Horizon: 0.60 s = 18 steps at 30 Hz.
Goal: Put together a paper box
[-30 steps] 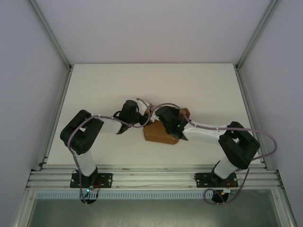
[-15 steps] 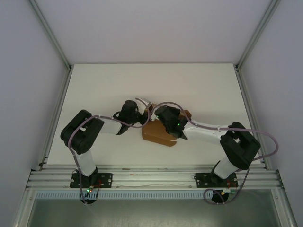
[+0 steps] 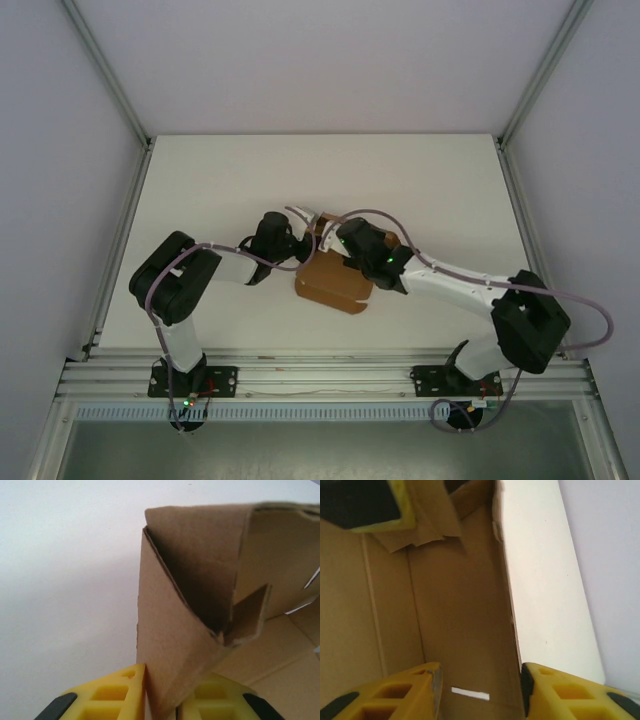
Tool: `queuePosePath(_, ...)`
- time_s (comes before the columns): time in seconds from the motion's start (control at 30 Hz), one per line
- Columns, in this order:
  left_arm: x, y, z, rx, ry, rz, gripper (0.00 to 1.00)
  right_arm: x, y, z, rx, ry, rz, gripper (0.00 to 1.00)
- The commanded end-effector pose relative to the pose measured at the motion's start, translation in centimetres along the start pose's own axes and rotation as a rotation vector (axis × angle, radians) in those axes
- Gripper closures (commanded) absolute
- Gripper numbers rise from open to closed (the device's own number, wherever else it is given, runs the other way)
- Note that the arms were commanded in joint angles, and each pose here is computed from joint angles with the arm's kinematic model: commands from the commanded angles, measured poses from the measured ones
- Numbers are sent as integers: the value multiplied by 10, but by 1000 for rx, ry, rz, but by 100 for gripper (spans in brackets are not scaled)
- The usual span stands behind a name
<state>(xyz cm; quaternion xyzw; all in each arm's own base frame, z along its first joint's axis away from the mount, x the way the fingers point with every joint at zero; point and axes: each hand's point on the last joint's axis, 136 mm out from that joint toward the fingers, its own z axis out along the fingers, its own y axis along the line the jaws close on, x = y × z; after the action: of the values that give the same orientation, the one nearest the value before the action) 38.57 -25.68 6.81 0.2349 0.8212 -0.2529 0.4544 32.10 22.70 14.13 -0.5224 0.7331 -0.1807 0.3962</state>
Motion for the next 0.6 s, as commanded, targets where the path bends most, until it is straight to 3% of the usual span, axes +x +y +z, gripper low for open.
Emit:
queuePosePath(0.0, 0, -6, 3, 18, -22, 35, 81, -3, -9, -10, -51, -48, 128, 52)
queuePosePath(0.13, 5, -7, 5, 20, -10, 49, 82, -10, -33, -18, -8, -123, 251, 49)
queuePosePath(0.33, 8, -7, 6, 18, 0, 65, 82, -33, -85, -41, 0, -287, 554, 29)
queuePosePath(0.4, 8, -7, 7, 16, -1, 68, 82, -29, -98, -35, 9, -263, 626, 27)
queuePosePath(0.57, 11, -10, 7, 30, 0, 68, 82, -13, -85, 7, -51, -117, 607, 28)
